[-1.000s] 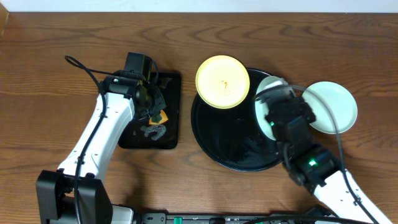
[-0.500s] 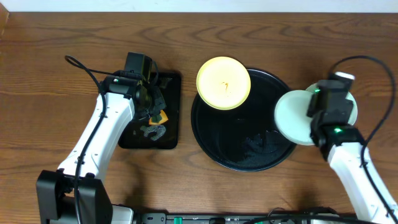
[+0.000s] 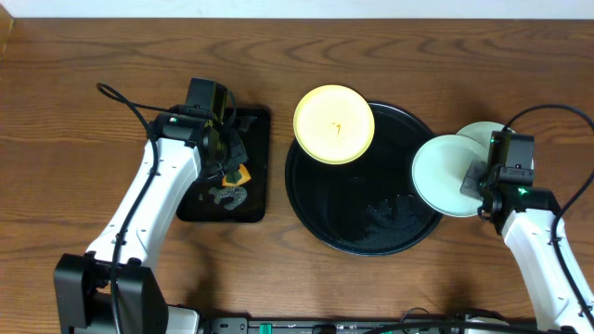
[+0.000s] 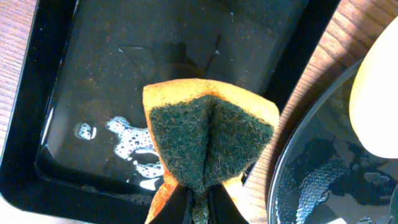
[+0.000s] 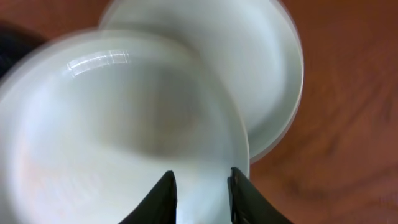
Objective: Clean dirty plates on tray and stack at the side
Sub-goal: 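Carry the pale green plate right and stack it on the first plate, then release the plate and reach the right gripper to the yellow plate rim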
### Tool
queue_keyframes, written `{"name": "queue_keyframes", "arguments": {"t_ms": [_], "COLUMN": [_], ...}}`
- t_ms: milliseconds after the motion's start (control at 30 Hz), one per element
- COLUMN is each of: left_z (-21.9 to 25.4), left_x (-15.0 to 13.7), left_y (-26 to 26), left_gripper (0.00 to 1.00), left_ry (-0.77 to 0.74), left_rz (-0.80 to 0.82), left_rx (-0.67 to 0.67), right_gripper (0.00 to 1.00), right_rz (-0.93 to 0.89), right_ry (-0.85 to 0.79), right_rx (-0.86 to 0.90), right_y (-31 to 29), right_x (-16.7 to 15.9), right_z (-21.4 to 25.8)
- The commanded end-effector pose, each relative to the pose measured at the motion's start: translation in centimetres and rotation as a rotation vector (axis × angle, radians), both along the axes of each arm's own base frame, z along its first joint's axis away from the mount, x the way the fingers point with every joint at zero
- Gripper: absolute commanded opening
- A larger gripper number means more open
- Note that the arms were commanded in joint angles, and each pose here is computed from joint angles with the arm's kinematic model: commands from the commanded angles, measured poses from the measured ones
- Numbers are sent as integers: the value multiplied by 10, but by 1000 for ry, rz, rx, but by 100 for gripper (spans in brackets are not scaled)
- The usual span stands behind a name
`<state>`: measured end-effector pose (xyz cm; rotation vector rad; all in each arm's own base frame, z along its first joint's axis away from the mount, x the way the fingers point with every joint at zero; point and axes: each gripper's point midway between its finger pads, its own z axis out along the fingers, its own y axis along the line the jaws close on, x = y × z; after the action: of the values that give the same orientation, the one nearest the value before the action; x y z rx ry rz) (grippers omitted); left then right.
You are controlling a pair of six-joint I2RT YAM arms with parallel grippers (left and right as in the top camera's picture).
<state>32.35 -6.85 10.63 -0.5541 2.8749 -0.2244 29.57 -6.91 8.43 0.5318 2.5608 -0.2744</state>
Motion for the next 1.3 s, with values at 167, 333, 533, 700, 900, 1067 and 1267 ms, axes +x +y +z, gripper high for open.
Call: {"name": "queue_keyframes", "arguments": {"t_ms": [167,333,533,700,900,1067,1267], "left_z": [2,2,2,2,2,2,2], "left_x": [-2,-2,-2,-2,-2,-2,-2], "left_y": [4,4,4,4,4,4,4], "left_gripper": [8,8,8,8,8,8,8], "left_ry": [-7,-7,-7,-4,-4,-4,-3], "left_rz": [-8,-8,-8,-8,-8,-8,-8], "left_rx": [16,15,15,15,16,16,16], "right_gripper": [10,16,13,13,12,11,11], "right_rz": [-20,331,644,689,734,640,395], "right_ry": [96,61,25,120,215,258,165], "right_rx": [185,509,733,682,672,519,192], "right_y": [27,102,160,171,187,170,110], "right_x": [-22,-16,-30,-47,-57,-44,-4], "right_z": [-13,-4,19,1,-20,-45,-50]}}
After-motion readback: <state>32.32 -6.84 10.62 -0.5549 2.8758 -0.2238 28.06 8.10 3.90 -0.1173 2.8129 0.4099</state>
